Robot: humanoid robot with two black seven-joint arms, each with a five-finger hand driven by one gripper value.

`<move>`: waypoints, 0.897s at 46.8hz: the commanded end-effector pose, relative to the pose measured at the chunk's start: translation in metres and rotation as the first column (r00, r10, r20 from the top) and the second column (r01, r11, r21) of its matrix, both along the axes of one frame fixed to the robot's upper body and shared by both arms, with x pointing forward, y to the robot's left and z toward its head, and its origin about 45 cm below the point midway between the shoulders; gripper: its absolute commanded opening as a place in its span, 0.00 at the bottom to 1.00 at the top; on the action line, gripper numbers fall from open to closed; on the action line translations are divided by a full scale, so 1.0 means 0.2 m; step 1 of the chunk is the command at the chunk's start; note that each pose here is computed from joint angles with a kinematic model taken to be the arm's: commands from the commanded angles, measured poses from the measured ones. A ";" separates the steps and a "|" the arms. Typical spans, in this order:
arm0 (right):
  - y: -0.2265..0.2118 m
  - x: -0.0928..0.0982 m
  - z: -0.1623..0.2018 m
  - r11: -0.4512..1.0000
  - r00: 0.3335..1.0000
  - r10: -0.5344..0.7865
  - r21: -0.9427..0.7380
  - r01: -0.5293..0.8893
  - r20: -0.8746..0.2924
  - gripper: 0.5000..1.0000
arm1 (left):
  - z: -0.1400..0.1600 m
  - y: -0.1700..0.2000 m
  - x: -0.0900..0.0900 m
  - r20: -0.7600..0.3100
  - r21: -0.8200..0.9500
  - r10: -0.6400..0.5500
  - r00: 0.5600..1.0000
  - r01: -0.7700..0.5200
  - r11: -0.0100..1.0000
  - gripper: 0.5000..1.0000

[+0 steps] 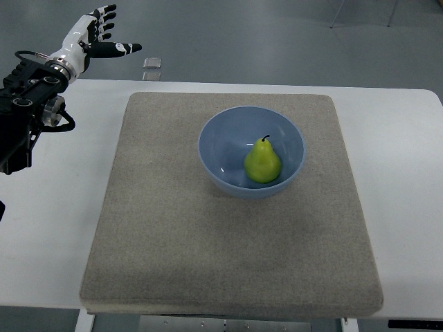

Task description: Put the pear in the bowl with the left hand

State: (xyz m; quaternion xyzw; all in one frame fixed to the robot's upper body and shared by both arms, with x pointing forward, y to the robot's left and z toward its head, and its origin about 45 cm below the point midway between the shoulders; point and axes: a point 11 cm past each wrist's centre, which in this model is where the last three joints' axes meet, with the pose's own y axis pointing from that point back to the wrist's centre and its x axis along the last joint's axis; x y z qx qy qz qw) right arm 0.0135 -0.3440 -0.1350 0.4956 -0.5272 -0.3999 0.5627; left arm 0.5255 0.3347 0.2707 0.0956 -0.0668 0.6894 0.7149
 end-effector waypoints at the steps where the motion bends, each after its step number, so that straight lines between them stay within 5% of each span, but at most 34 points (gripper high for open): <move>1: 0.00 0.00 0.00 1.000 1.000 -0.001 0.000 0.001 0.001 0.85 | -0.07 -0.02 -0.02 -0.018 -0.104 0.032 0.999 -0.034 0.994 0.93; 18: 0.00 0.00 0.00 1.000 1.000 0.001 0.000 -0.001 0.000 0.85 | -0.20 -0.05 -0.07 -0.057 -0.372 0.033 0.998 -0.052 0.927 0.98; 42: 0.00 0.00 0.00 1.000 1.000 -0.001 0.000 0.001 -0.001 0.85 | -0.22 0.01 -0.11 0.011 -0.708 0.075 0.997 -0.045 0.705 0.98</move>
